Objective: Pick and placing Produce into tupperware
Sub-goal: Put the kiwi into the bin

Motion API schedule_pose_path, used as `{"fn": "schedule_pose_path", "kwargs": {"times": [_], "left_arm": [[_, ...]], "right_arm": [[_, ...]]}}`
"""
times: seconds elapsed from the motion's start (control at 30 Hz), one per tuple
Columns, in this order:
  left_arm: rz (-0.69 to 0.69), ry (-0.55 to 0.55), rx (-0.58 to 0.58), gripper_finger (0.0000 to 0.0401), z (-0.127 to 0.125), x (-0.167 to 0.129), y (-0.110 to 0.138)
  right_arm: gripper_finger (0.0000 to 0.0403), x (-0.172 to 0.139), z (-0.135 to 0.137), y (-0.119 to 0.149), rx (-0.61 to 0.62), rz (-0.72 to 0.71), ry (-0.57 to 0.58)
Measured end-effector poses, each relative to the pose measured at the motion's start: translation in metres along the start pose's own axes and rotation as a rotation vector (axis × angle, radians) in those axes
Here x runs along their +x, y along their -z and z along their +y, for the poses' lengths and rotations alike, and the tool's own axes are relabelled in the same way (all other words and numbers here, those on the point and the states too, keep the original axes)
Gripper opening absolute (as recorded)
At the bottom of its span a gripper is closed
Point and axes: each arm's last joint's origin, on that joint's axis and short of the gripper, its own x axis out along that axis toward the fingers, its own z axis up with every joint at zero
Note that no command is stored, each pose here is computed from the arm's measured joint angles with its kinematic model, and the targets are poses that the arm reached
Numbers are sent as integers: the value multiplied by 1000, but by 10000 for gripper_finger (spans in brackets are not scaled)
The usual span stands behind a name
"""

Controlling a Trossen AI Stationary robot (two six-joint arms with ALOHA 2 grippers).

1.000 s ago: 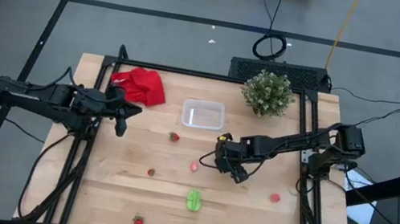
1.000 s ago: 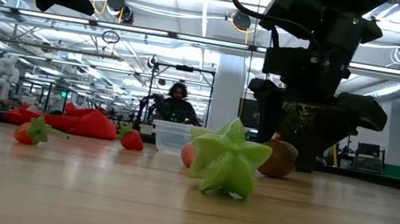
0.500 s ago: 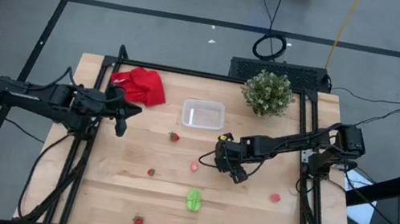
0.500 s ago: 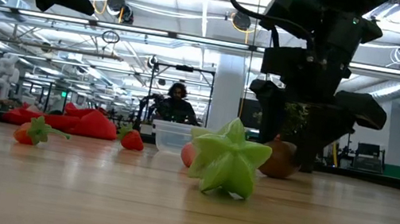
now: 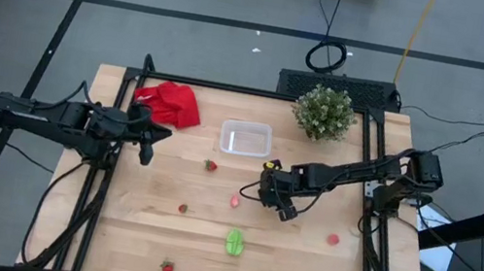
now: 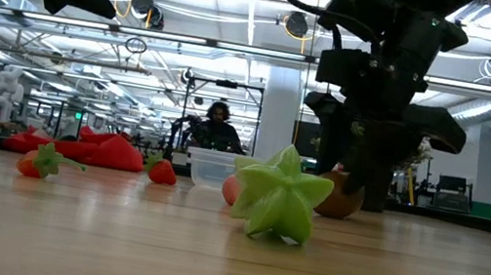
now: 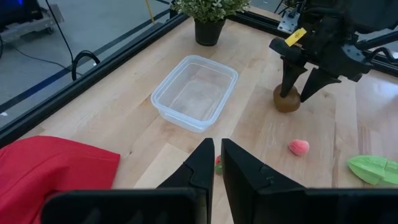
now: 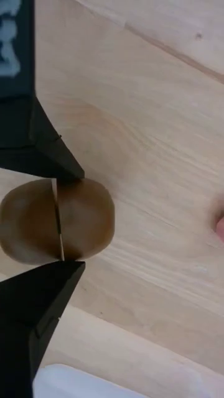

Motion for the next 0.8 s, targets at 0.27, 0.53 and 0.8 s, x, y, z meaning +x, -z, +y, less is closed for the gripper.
{"fn": "schedule_pose_path", "kwargs": {"times": [0.27, 0.53, 0.8], "left_arm": [[0, 0, 3, 33, 0, 0, 0], [0, 1, 3, 33, 0, 0, 0], [1, 1, 2, 33, 0, 0, 0]], "right_arm": [[179, 0, 0, 0, 5, -1, 2], [180, 0, 1, 3, 28, 28, -12], [201, 0, -3, 8, 91, 41, -57]]}}
